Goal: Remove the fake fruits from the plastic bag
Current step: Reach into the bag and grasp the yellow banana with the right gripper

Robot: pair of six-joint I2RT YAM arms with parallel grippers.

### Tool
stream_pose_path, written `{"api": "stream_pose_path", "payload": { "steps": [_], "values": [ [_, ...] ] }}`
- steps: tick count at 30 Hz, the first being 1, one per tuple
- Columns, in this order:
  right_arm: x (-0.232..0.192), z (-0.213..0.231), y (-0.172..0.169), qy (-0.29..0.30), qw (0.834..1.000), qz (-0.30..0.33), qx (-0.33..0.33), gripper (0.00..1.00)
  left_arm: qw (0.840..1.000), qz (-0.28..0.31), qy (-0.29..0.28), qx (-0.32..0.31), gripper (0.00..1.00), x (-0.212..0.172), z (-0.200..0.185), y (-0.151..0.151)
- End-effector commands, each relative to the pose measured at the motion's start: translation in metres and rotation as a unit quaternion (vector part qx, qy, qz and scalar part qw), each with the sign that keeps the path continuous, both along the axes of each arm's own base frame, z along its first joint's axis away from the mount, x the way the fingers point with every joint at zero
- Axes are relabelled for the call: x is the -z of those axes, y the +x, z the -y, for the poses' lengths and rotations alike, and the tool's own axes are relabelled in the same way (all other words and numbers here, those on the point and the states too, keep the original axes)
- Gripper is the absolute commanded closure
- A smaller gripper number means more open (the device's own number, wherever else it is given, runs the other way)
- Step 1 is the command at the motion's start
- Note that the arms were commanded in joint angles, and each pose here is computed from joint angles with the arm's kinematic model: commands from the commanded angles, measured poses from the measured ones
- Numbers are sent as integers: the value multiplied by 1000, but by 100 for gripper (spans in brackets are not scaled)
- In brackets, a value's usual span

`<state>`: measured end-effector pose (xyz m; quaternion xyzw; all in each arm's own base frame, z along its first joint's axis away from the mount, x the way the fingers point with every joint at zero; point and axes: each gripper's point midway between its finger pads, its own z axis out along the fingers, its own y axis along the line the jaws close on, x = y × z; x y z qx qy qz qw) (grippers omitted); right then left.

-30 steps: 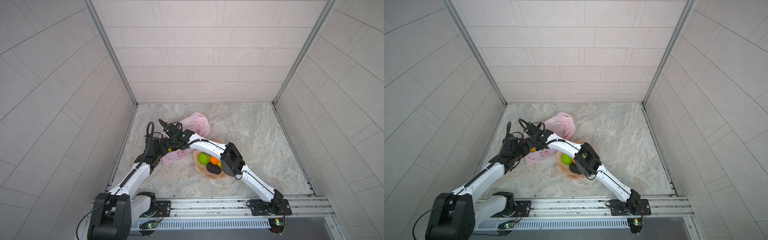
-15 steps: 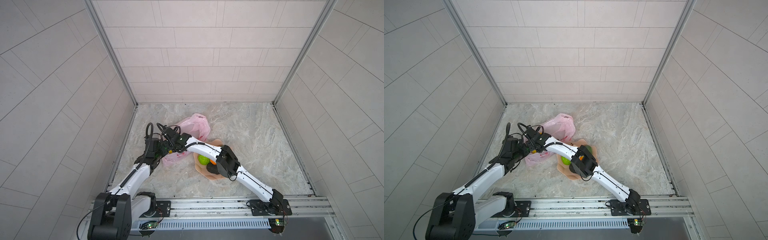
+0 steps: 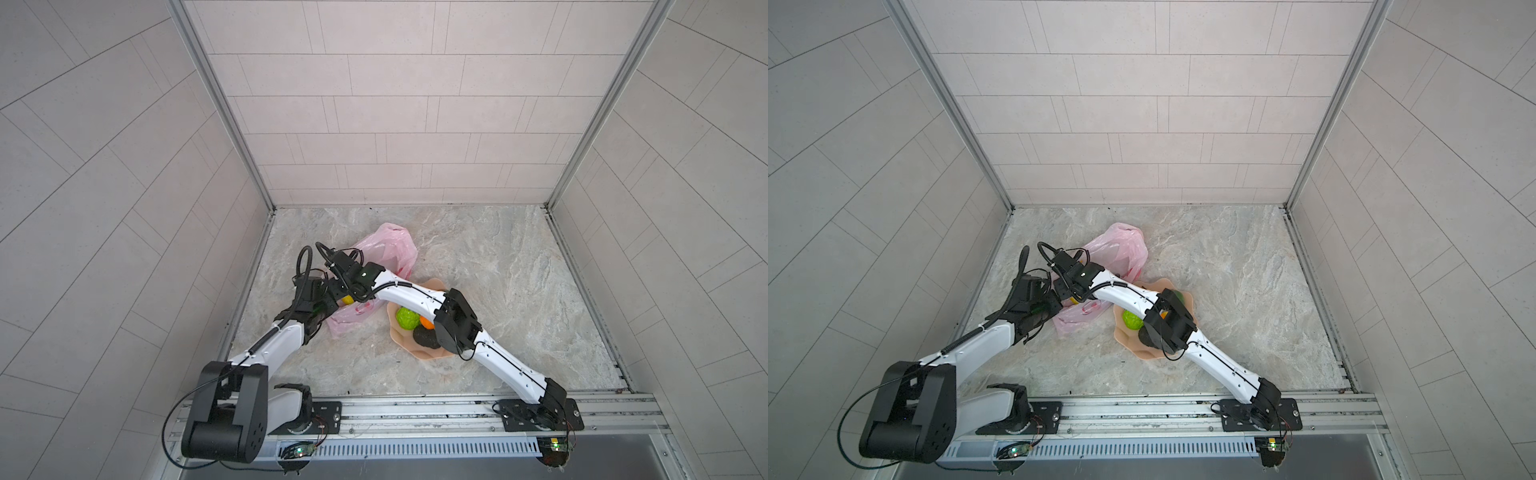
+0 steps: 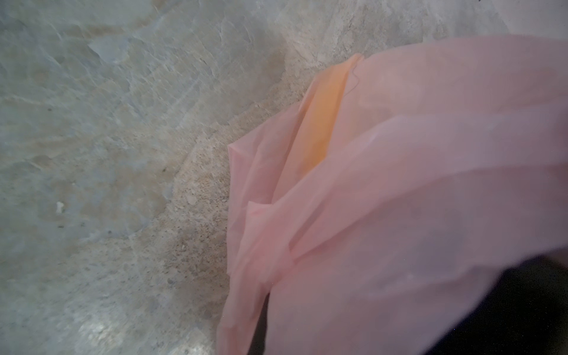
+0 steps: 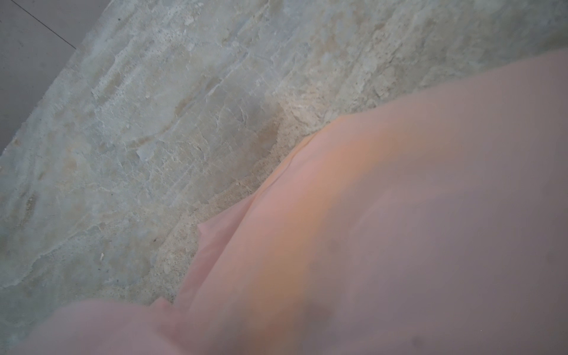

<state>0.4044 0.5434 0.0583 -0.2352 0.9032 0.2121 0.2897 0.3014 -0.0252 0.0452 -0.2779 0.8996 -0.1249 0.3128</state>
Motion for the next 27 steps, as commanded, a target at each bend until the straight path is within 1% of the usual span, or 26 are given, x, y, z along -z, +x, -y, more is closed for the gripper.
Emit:
{"api": "stream_pose_path", "payload": {
  "steps": [1, 8, 11, 19, 27],
  "values": [
    [-73, 1, 2, 52, 999, 11, 4, 77, 1000, 10, 8, -8, 100, -6, -5, 6],
    [-110, 7, -7, 62, 998, 19, -13, 77, 1000, 12, 5, -13, 100, -6, -6, 5],
    [-119, 11, -13, 59, 998, 16, -19, 77, 1000, 13, 2, -14, 99, -6, -7, 6],
    [-124, 23, -28, 48, 998, 0, -28, 78, 1000, 13, 2, -16, 99, -5, -8, 6],
    [-107, 46, -45, 20, 999, -5, -35, 77, 1000, 15, -2, -16, 99, -6, -8, 7]
  ]
}}
